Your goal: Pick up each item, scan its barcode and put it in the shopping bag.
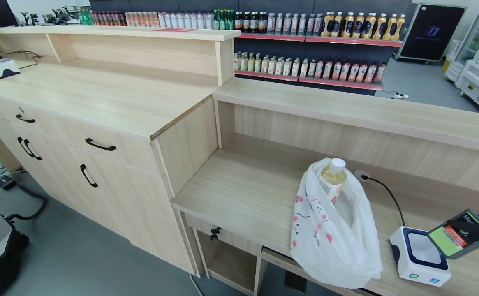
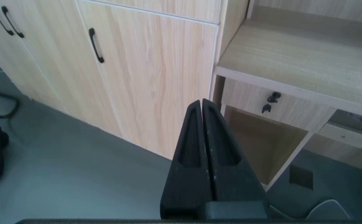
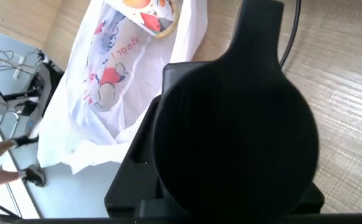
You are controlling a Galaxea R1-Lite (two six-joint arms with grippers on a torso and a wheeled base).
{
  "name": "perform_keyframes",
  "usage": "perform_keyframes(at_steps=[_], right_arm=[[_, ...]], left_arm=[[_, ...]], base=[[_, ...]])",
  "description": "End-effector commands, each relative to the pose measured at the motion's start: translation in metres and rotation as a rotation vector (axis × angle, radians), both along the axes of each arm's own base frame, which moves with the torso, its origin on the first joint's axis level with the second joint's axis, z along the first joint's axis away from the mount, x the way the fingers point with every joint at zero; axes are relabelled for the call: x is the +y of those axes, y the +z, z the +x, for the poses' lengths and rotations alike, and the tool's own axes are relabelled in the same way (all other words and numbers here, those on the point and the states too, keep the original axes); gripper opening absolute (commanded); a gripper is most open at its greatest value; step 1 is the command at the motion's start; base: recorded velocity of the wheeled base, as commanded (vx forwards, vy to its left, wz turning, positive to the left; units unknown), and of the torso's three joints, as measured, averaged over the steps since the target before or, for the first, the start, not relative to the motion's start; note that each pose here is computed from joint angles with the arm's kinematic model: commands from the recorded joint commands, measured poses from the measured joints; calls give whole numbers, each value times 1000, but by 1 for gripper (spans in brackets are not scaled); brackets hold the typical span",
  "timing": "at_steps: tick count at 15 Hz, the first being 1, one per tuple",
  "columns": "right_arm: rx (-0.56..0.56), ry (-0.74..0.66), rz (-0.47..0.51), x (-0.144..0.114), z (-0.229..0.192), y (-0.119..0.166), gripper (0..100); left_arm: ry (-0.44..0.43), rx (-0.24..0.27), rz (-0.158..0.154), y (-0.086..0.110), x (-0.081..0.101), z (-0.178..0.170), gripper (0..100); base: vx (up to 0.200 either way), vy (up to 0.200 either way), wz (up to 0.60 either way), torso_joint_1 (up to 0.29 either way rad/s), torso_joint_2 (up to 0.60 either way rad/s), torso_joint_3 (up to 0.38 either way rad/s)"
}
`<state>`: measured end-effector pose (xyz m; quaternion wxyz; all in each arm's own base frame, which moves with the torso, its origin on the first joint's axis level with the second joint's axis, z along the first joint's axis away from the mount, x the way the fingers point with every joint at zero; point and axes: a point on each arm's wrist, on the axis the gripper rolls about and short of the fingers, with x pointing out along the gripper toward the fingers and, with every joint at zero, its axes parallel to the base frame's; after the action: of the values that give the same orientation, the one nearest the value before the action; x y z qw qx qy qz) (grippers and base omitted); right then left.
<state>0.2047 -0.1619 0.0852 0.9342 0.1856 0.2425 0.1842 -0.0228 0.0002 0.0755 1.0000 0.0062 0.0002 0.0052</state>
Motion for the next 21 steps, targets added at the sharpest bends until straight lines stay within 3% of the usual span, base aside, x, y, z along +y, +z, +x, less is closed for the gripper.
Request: perform_keyframes(at_steps=[1, 21], right_arm=[[5, 13, 5, 0, 6, -6, 0], [21, 86, 21, 10, 25, -19, 0]], left_arm=[[0, 0, 0, 0, 0, 0, 0], [0, 0, 0, 0, 0, 0, 0]], base=[[0, 0, 0, 0, 0, 0], [0, 0, 0, 0, 0, 0]])
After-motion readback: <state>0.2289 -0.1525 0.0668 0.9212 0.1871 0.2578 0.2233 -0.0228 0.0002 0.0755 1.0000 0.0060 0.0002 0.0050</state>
